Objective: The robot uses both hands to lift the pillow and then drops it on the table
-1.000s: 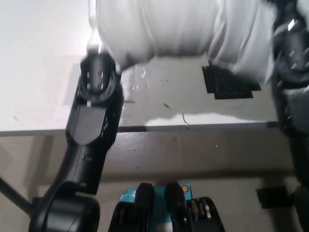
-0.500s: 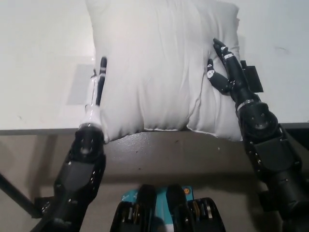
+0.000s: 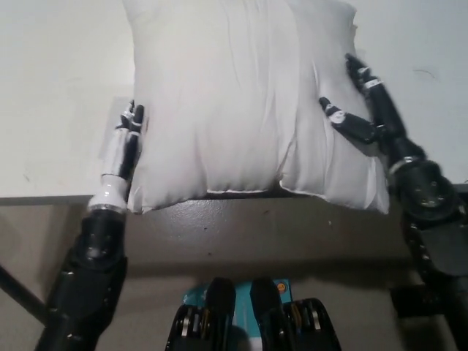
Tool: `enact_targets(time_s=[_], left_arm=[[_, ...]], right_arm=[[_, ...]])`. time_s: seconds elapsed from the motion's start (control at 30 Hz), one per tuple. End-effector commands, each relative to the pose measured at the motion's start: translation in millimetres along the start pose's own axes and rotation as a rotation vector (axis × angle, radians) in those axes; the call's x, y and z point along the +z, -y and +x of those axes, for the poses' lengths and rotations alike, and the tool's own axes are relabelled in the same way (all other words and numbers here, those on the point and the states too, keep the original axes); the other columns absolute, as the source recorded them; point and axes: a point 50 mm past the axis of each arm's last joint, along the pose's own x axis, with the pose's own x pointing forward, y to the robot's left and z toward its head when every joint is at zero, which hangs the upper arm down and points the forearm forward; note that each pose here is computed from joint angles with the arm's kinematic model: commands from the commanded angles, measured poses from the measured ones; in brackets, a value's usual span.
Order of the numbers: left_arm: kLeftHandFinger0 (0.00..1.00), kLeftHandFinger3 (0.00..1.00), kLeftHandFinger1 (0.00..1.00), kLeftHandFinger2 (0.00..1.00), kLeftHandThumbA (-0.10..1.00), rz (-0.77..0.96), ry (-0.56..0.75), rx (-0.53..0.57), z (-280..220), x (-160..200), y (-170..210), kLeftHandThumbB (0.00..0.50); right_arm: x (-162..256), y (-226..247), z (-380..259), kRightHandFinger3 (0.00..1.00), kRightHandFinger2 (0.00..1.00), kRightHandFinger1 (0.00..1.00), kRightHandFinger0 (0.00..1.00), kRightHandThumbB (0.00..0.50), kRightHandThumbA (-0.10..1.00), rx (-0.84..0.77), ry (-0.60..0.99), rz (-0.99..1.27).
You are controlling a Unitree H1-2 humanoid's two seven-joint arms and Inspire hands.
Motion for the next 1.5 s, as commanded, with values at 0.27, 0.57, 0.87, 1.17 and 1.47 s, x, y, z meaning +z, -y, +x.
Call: enact_targets(time_s=[0.27, 0.57, 0.87, 1.17, 1.47], left_arm=[[1.00, 1.00, 1.00, 1.00, 1.00, 0.170, 0.363, 0.202, -27.5, 72.1, -108.0, 0.129], [1.00, 1.00, 1.00, 1.00, 1.00, 0.023, 0.434, 0.233, -137.2, 90.2, -104.2, 0.051], [1.00, 1.00, 1.00, 1.00, 1.00, -0.174, 0.157, 0.169, -256.5, 33.1, -43.4, 0.000], [1.00, 1.00, 1.00, 1.00, 1.00, -0.293, 0.060, 0.206, -261.2, -11.9, 8.2, 0.000], [1.00, 1.00, 1.00, 1.00, 1.00, -0.252, 0.071, 0.175, -248.4, -15.6, 9.4, 0.000]], right_arm=[[50.5, 130.9, -56.0, 1.00, 1.00, 1.00, 1.00, 0.331, 1.00, -0.161, 0.191, -0.133], [74.3, 137.0, -176.7, 1.00, 1.00, 1.00, 1.00, 0.330, 1.00, -0.158, 0.319, -0.249], [0.7, 68.9, -291.3, 1.00, 1.00, 1.00, 1.00, 0.296, 1.00, -0.121, 0.214, -0.178], [-69.1, 1.6, -332.4, 1.00, 1.00, 1.00, 1.00, 0.136, 1.00, -0.022, -0.004, -0.051], [-95.5, -19.5, -319.0, 1.00, 1.00, 1.00, 1.00, 0.101, 1.00, -0.004, -0.061, -0.024]])
